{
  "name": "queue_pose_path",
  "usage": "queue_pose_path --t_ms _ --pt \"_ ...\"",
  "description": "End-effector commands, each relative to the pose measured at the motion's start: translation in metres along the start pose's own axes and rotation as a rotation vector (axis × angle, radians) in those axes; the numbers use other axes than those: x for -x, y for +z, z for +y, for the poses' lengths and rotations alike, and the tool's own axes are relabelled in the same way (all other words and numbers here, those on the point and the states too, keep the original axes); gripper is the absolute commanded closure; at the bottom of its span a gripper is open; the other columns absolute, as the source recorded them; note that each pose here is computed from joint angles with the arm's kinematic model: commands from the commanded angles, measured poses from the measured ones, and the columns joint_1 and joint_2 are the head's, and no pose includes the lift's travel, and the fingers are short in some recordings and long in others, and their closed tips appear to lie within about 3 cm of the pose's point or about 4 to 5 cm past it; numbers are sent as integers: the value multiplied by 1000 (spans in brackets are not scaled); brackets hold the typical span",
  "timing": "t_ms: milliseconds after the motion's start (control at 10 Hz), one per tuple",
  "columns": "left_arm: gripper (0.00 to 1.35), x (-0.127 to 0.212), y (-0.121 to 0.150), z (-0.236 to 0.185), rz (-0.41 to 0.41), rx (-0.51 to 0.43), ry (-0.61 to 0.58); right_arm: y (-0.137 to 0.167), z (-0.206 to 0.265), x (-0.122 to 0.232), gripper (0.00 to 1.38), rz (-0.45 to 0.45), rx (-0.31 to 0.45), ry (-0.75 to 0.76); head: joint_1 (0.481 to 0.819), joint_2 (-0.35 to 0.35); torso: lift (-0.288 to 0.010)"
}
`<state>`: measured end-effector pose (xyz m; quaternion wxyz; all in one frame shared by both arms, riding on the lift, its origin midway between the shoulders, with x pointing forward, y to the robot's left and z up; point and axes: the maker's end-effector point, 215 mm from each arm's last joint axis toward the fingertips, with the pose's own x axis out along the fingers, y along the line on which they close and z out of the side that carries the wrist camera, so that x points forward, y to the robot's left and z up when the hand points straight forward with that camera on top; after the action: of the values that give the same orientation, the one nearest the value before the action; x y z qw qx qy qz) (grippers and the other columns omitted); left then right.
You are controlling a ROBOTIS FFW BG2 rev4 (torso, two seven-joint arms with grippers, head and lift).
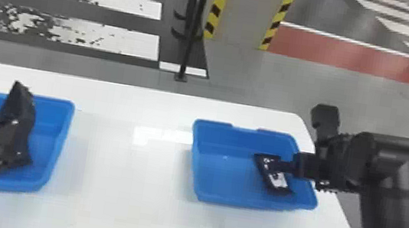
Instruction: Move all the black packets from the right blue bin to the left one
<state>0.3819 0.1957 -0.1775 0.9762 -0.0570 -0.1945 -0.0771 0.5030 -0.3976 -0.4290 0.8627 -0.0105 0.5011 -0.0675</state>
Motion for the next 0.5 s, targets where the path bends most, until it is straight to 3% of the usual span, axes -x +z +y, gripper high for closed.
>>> queue_pose_path --t_ms 0,400 --pt "98 0 -1 1 1 -3 0 -15 -1 -10 245 43 -11 6 695 -251 -140" --pt "99 0 0 1 -3 -13 -2 -26 -1 -19 266 81 -24 10 695 -257 -140"
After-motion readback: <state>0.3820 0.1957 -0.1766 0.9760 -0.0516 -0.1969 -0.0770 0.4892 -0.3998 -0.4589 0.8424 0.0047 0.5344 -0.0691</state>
